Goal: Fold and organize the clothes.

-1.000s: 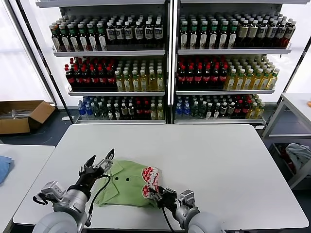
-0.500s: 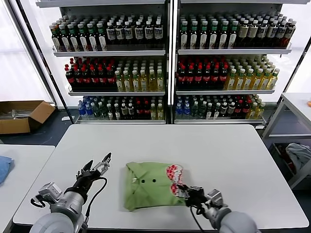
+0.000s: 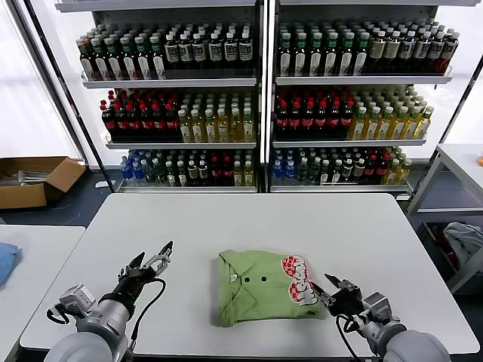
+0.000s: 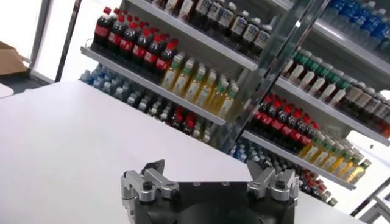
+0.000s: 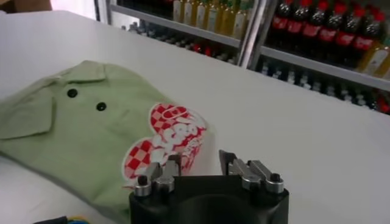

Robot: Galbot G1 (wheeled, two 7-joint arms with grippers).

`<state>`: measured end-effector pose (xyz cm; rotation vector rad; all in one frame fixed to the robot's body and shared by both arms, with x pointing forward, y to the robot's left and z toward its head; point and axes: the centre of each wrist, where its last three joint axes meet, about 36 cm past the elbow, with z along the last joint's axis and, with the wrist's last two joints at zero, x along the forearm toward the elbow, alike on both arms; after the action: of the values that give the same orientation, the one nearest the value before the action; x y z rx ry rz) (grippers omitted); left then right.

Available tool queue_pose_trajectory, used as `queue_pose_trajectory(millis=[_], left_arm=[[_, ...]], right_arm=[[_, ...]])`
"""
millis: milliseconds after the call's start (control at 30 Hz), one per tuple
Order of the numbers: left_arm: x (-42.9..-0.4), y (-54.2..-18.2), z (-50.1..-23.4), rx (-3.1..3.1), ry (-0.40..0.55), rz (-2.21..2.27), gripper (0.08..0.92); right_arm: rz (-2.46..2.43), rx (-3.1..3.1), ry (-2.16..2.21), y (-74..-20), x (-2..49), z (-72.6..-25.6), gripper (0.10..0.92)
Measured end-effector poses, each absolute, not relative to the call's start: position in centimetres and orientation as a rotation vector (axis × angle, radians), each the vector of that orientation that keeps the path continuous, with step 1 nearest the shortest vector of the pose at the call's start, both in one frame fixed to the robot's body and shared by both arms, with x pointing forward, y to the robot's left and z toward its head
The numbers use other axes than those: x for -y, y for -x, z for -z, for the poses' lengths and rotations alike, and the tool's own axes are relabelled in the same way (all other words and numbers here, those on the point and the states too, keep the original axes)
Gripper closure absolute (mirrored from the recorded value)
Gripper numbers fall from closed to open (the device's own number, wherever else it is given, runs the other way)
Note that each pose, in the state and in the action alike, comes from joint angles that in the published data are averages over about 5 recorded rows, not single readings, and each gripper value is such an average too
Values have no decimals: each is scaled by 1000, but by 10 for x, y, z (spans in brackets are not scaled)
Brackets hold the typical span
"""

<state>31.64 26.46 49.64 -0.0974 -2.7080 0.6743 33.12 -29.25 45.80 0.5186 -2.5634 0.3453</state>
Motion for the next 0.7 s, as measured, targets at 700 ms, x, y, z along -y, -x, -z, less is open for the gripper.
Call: queue_pose_trajectory(millis=[700], left_arm=[[-264,-307,-493,2722,150,-610,177]], right_arm=[[-28,2588,-572,-356,214,-417,200]])
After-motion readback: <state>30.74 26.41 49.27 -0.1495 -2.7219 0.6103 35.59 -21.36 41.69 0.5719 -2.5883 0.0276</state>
